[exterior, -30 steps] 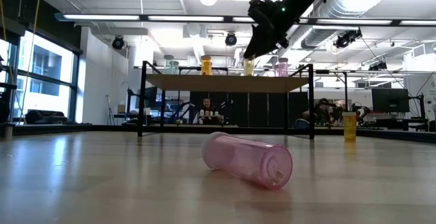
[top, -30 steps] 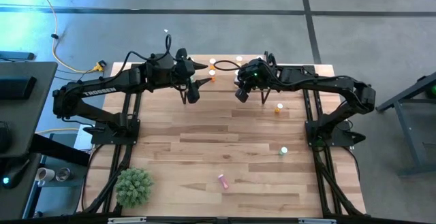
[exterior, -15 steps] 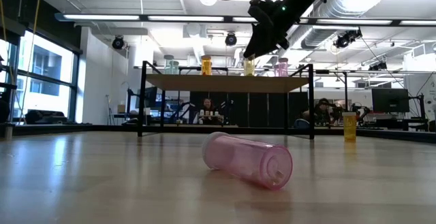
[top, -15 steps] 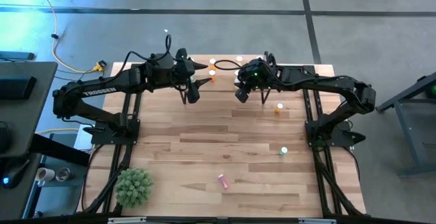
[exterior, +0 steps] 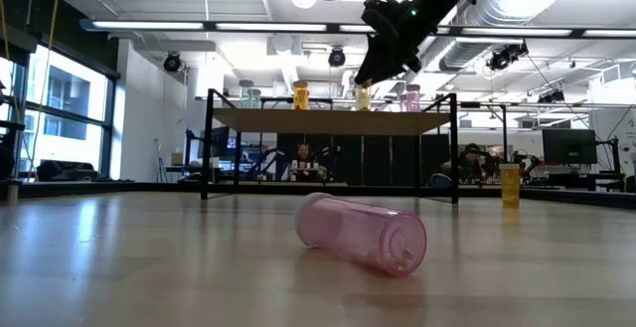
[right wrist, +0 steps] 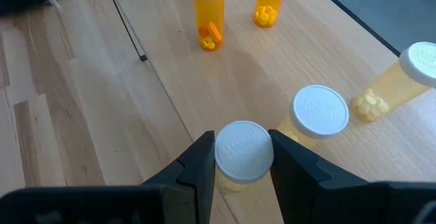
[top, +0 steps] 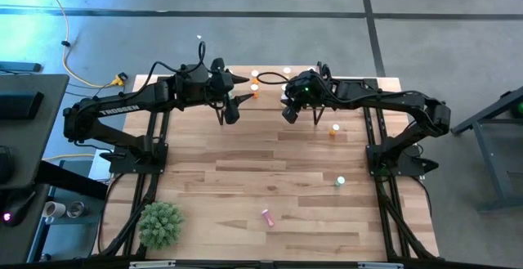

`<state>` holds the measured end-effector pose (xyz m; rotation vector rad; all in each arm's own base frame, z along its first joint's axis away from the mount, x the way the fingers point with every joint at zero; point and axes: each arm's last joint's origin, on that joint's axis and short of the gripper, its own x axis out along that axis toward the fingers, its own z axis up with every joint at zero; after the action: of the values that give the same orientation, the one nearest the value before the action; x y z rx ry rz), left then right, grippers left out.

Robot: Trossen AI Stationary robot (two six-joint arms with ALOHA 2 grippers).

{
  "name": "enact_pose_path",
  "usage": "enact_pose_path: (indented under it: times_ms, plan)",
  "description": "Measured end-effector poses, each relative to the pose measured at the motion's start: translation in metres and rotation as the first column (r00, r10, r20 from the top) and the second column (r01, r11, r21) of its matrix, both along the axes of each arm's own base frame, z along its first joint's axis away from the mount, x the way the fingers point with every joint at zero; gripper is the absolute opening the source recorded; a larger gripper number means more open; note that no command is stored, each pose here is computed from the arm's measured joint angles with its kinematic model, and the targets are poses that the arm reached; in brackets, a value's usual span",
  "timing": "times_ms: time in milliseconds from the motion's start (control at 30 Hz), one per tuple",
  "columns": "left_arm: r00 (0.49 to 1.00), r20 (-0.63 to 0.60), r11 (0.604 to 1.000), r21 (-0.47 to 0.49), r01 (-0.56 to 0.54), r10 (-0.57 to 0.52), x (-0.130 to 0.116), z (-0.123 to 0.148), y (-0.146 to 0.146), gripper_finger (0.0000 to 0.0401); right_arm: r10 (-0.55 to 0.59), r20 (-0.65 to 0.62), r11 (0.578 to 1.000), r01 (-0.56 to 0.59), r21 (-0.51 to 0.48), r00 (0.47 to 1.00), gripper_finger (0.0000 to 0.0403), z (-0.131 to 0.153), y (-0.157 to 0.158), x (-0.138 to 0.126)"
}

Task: Pick and place medicine bottles onto shelf by color
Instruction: Put the yellow pill bottle on the shelf aligned with the other yellow pill bottles

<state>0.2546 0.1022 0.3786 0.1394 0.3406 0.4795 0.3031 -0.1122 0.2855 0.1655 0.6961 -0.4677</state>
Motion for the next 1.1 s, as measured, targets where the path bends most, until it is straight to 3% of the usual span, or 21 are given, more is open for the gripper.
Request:
enact_pose_path:
  times_ms: [333,1100]
  plan:
    - [1.000,0.000,1.000,-0.001,0.000,0.000,0.0000,0.0000,0.0001,0.0218,-0.018,-0.023,1.000,0.018,-0.010,1.000,0.0167,-0.0033,-0.0006,-0.0008]
    - [1.000,-0.007,1.000,-0.004,0.000,0.000,-0.0002,-0.0007,-0.0001,0.0218,-0.009,0.015,1.000,0.009,-0.010,1.000,0.0167,0.0004,-0.0004,0.0011]
